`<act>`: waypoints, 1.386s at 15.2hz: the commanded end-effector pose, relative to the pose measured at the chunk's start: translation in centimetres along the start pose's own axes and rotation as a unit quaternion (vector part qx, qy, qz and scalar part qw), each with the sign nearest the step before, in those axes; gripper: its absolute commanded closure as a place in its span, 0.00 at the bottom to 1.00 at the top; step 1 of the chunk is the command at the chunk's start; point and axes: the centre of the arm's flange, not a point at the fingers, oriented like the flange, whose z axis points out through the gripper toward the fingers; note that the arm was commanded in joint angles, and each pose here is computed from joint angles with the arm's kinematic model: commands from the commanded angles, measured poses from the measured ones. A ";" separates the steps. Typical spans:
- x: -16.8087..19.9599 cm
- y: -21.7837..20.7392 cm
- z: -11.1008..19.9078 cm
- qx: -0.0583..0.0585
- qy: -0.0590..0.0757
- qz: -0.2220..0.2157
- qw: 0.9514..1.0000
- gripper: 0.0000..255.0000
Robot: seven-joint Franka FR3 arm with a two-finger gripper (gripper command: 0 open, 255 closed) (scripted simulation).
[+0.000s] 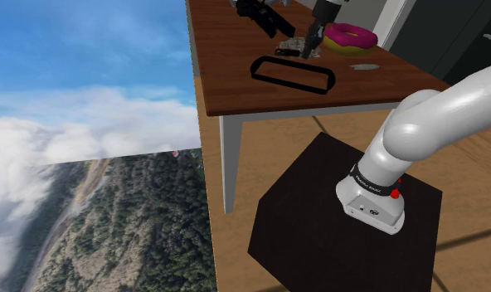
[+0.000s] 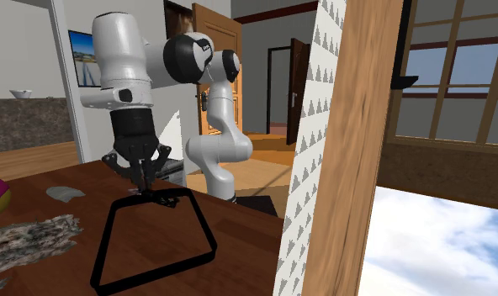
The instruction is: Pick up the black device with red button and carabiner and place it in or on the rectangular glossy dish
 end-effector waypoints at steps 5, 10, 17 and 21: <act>-0.7 0.1 3.0 0.000 0.000 0.000 1.000 1.00; -0.9 0.1 4.3 0.000 0.000 0.000 1.000 1.00; -0.9 0.1 4.3 0.000 0.000 0.000 1.000 0.00; -0.9 0.1 4.3 0.000 0.000 0.000 1.000 0.00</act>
